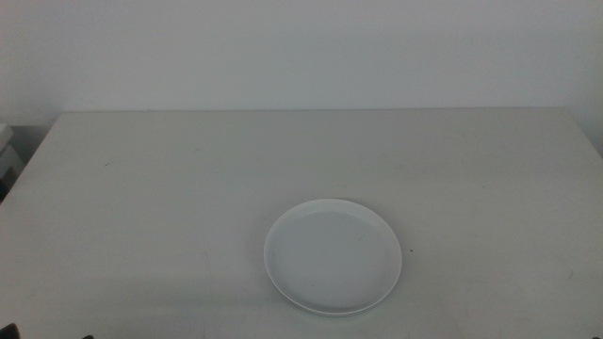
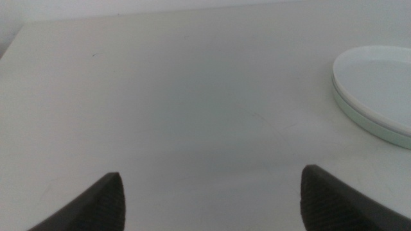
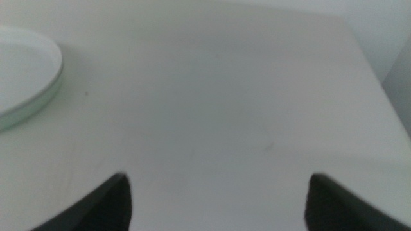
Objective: Stack the three bowls on top of each other.
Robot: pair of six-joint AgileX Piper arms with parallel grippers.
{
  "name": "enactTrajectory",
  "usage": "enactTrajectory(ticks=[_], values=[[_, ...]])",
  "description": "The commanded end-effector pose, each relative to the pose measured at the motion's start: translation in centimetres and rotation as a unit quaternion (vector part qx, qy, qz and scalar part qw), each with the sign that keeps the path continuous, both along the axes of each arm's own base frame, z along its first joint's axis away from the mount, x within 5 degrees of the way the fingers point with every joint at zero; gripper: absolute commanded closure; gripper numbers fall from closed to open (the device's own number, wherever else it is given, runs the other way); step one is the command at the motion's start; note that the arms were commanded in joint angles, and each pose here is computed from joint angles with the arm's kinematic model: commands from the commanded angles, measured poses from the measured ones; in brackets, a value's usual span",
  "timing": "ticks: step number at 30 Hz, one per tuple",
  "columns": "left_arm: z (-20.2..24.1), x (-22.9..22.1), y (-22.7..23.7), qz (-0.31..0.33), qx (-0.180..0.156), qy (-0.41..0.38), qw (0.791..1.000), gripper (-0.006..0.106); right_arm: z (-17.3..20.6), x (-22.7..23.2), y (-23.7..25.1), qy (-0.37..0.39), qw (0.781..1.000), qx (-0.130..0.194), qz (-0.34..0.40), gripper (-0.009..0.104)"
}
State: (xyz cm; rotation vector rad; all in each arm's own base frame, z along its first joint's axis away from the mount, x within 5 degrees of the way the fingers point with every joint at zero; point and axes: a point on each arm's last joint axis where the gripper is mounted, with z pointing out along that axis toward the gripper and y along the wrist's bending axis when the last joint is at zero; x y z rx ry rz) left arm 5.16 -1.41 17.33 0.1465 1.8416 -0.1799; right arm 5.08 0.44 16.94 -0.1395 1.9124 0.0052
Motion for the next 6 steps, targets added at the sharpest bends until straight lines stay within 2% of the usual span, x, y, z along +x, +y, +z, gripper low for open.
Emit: enactTrajectory(ticks=[1,6], values=[[0.83,0.09,0.13,0.010,-0.013,-0.044,0.999,-0.004,0.99,0.16,-0.07,-0.067,0.998,0.000,-0.005,0.020],[0.80,0.09,0.13,0.010,-0.013,-0.044,0.999,-0.004,0.96,0.15,-0.06,-0.065,0.998,0.002,-0.005,0.020]])
